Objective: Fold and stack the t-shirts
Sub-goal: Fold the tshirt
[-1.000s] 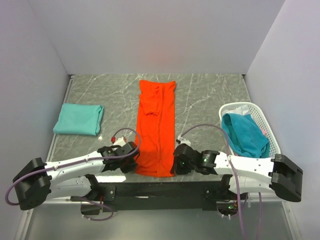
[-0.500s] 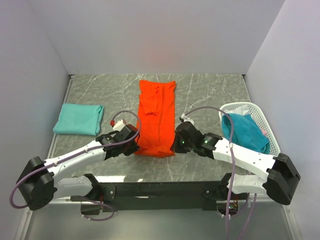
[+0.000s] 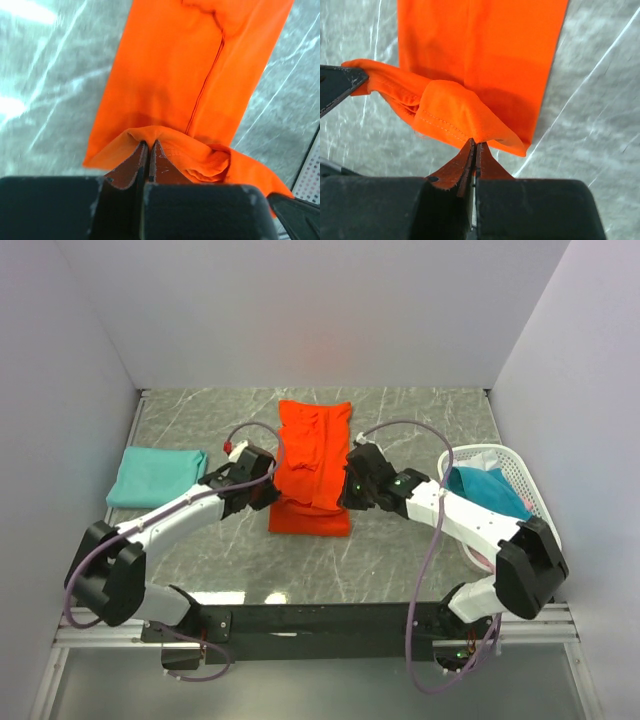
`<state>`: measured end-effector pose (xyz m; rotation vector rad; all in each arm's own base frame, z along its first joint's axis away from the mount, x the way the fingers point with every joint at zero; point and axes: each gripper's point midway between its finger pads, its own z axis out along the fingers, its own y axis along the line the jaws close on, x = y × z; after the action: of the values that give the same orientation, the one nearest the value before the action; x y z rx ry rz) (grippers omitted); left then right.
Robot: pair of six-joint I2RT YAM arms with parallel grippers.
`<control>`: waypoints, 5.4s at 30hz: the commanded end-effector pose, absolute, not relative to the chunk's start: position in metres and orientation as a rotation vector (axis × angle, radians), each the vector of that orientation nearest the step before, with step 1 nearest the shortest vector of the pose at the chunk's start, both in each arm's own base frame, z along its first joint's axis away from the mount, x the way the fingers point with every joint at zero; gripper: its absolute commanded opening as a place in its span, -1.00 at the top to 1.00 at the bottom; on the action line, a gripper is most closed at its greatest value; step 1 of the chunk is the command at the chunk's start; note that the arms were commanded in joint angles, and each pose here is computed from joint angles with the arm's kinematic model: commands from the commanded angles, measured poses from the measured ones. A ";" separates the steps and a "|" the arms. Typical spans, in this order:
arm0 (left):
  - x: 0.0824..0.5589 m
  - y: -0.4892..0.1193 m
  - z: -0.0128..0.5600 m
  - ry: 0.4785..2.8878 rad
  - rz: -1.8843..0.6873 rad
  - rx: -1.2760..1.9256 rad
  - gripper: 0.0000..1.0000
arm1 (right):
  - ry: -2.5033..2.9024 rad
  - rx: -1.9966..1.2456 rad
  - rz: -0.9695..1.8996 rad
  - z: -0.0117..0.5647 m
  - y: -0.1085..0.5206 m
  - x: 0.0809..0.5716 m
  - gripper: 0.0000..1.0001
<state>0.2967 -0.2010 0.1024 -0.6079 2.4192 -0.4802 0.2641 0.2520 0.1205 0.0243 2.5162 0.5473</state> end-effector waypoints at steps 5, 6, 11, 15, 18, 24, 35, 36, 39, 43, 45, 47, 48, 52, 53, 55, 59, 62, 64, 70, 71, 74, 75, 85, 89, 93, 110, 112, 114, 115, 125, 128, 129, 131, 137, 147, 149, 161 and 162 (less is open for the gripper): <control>0.340 -0.204 0.114 2.394 -0.542 -0.542 0.99 | 2.456 0.013 0.557 0.142 0.255 0.311 1.00; 0.343 -0.205 0.115 2.394 -0.547 -0.539 0.99 | 2.467 0.013 0.544 0.137 0.255 0.314 1.00; 0.359 -0.204 0.104 2.421 -0.543 -0.526 0.99 | 2.473 0.016 0.577 0.139 0.259 0.331 1.00; 0.373 -0.203 0.103 2.422 -0.543 -0.528 0.99 | 2.466 0.010 0.598 0.137 0.265 0.342 1.00; 0.381 -0.202 0.100 2.428 -0.541 -0.515 0.99 | 2.488 0.032 0.578 0.130 0.262 0.350 1.00; 0.394 -0.197 0.094 2.436 -0.523 -0.492 0.76 | 2.488 0.050 0.581 0.124 0.260 0.364 1.00; 0.406 -0.203 0.065 2.507 -0.531 -0.472 0.75 | 2.532 0.073 0.591 0.099 0.257 0.381 1.00; 0.407 -0.203 0.064 2.506 -0.529 -0.476 0.75 | 2.532 0.078 0.592 0.098 0.256 0.384 1.00; 0.411 -0.198 0.061 2.501 -0.496 -0.497 0.74 | 2.554 0.082 0.572 0.089 0.256 0.390 1.00; 0.414 -0.195 0.067 2.480 -0.498 -0.509 0.06 | 2.555 0.076 0.537 0.087 0.256 0.399 0.85; 0.414 -0.193 0.073 2.466 -0.502 -0.507 -0.37 | 2.553 0.080 0.493 0.093 0.251 0.405 0.73; 0.411 -0.192 0.085 2.440 -0.513 -0.504 -0.74 | 2.543 0.080 0.471 0.101 0.248 0.406 0.23; 0.408 -0.191 0.088 2.434 -0.520 -0.518 -0.90 | 2.534 0.076 0.468 0.105 0.248 0.406 0.12; 0.390 -0.176 0.113 2.360 -0.512 -0.559 -0.99 | 2.496 0.076 0.497 0.127 0.244 0.395 -0.18; 0.385 -0.172 0.115 2.350 -0.506 -0.569 -0.99 | 2.502 0.066 0.507 0.122 0.243 0.388 -0.19; 0.369 -0.162 0.121 2.326 -0.494 -0.604 -0.99 | 2.494 0.035 0.535 0.126 0.250 0.375 -0.35; 0.334 -0.141 0.119 2.301 -0.464 -0.665 -0.99 | 2.480 -0.088 0.600 0.124 0.274 0.343 -0.37; 0.310 -0.119 0.116 2.263 -0.406 -0.759 -0.99 | 2.503 -0.173 0.625 0.112 0.300 0.325 -0.39; 0.290 -0.110 0.115 2.247 -0.410 -0.800 -0.99 | 2.521 -0.229 0.637 0.101 0.317 0.318 -0.39; 0.253 -0.095 0.102 2.228 -0.416 -0.843 -0.99 | 2.525 -0.287 0.658 0.089 0.343 0.329 -0.39; 0.250 -0.093 0.100 2.226 -0.417 -0.852 -0.99 | 2.514 -0.288 0.663 0.091 0.347 0.333 -0.39; 0.241 -0.088 0.093 2.232 -0.401 -0.862 -0.99 | 2.503 -0.301 0.671 0.086 0.355 0.338 -0.39; 0.240 -0.087 0.093 2.228 -0.399 -0.861 -0.99 | 2.496 -0.306 0.670 0.085 0.356 0.340 -0.39; 0.239 -0.089 0.091 2.233 -0.411 -0.845 -0.99 | 2.444 -0.264 0.590 0.067 0.362 0.369 -0.39; 0.240 -0.092 0.090 2.228 -0.432 -0.841 -0.99 | 2.422 -0.247 0.579 0.064 0.364 0.377 -0.39; 0.239 -0.092 0.086 2.238 -0.432 -0.841 -0.99 | 2.379 -0.208 0.563 0.071 0.363 0.390 -0.39; 0.236 -0.090 0.084 2.250 -0.417 -0.834 -0.99 | 2.244 -0.114 0.570 0.132 0.353 0.468 -0.36; 0.236 -0.092 0.084 2.249 -0.427 -0.833 -0.99 | 2.238 -0.135 0.592 0.142 0.349 0.458 -0.36; 0.237 -0.094 0.084 2.250 -0.442 -0.830 -0.99 | 2.223 -0.187 0.664 0.157 0.357 0.439 -0.36; 0.238 -0.094 0.084 2.248 -0.441 -0.831 -0.99 | 2.244 -0.210 0.666 0.147 0.356 0.427 -0.37; 0.242 -0.101 0.086 2.260 -0.475 -0.796 -0.99 | 2.336 -0.398 0.946 0.114 0.409 0.341 -0.40; 0.242 -0.101 0.087 2.260 -0.470 -0.794 -0.99 | 2.363 -0.398 0.922 0.101 0.417 0.348 -0.40; 0.241 -0.100 0.088 2.259 -0.468 -0.794 -0.99 | 2.367 -0.398 0.920 0.096 0.421 0.353 -0.40; 0.240 -0.098 0.089 2.250 -0.462 -0.797 -0.99 | 2.367 -0.394 0.891 0.092 0.423 0.360 -0.40; 0.239 -0.095 0.093 2.238 -0.454 -0.800 -0.99 | 2.392 -0.357 0.832 0.080 0.426 0.397 -0.40; 0.240 -0.098 0.095 2.235 -0.474 -0.799 -0.99 | 2.358 -0.360 0.806 0.095 0.421 0.439 -0.40; 0.241 -0.101 0.096 2.238 -0.491 -0.791 -0.99 | 2.335 -0.371 0.795 0.108 0.419 0.443 -0.40; 0.268 -0.138 0.090 2.323 -0.618 -0.658 -0.99 | 2.224 -0.198 0.709 0.185 0.327 0.375 -0.43; 0.273 -0.143 0.091 2.316 -0.645 -0.639 -0.99 | 2.286 -0.171 0.658 0.156 0.309 0.360 -0.43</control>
<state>0.2491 -0.1209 0.0673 -0.7432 2.3729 -0.5123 0.3727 0.3383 0.1439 -0.2722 2.3467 0.6978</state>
